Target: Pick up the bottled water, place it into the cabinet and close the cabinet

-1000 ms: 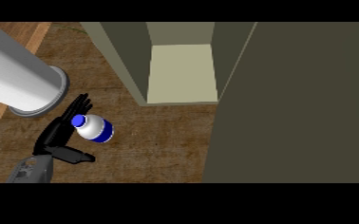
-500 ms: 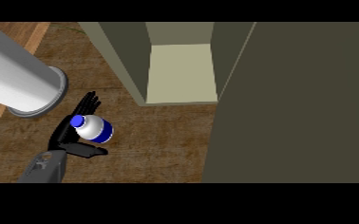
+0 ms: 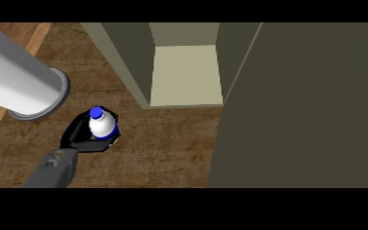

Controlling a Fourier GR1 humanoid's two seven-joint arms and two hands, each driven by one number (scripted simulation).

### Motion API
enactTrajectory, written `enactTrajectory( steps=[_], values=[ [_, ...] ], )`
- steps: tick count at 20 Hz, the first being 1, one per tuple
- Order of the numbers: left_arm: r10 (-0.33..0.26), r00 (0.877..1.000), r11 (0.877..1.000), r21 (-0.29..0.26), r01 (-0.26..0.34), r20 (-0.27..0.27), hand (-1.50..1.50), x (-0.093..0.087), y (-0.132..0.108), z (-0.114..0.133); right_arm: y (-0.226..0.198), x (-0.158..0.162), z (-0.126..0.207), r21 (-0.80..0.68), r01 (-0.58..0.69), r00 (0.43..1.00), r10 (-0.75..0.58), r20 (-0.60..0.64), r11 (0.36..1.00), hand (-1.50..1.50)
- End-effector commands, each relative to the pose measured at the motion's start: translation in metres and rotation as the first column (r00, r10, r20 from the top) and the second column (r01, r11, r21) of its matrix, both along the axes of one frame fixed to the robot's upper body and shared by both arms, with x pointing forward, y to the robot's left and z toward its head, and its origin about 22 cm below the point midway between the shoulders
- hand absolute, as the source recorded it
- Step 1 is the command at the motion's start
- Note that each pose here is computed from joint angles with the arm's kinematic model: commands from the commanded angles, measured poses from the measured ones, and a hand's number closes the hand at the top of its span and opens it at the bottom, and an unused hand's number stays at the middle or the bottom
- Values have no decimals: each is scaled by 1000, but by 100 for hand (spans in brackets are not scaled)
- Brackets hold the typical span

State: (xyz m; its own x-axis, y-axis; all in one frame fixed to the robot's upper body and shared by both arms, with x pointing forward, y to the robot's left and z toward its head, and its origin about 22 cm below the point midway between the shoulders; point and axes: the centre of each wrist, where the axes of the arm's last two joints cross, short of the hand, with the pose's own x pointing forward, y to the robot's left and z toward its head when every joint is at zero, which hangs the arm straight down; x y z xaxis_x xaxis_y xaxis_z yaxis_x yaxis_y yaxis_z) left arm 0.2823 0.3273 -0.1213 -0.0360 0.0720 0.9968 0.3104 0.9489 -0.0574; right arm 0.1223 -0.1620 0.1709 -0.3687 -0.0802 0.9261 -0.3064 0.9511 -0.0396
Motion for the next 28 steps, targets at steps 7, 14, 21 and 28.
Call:
enactTrajectory(
  steps=[7, 14, 21, 28],
  values=[
    [37, 964, 996, 72, -57, 264, 150, 0, -58, -10, -14, -16, 12, -20, 37, 999, -37, 35, 999, -150],
    [251, 920, 964, 8, -266, 303, 150, 11, -109, -2, -15, -11, 7, -20, 67, 998, -67, 19, 998, -150],
    [233, 940, 971, -105, -213, 249, 150, 17, -141, 22, -5, -10, 14, 14, 54, 998, -55, 30, 998, -150],
    [209, 952, 968, -183, -169, 224, 150, 42, -177, 83, -16, -22, 13, 0, 63, 998, -63, 22, 998, -150]
  ],
)
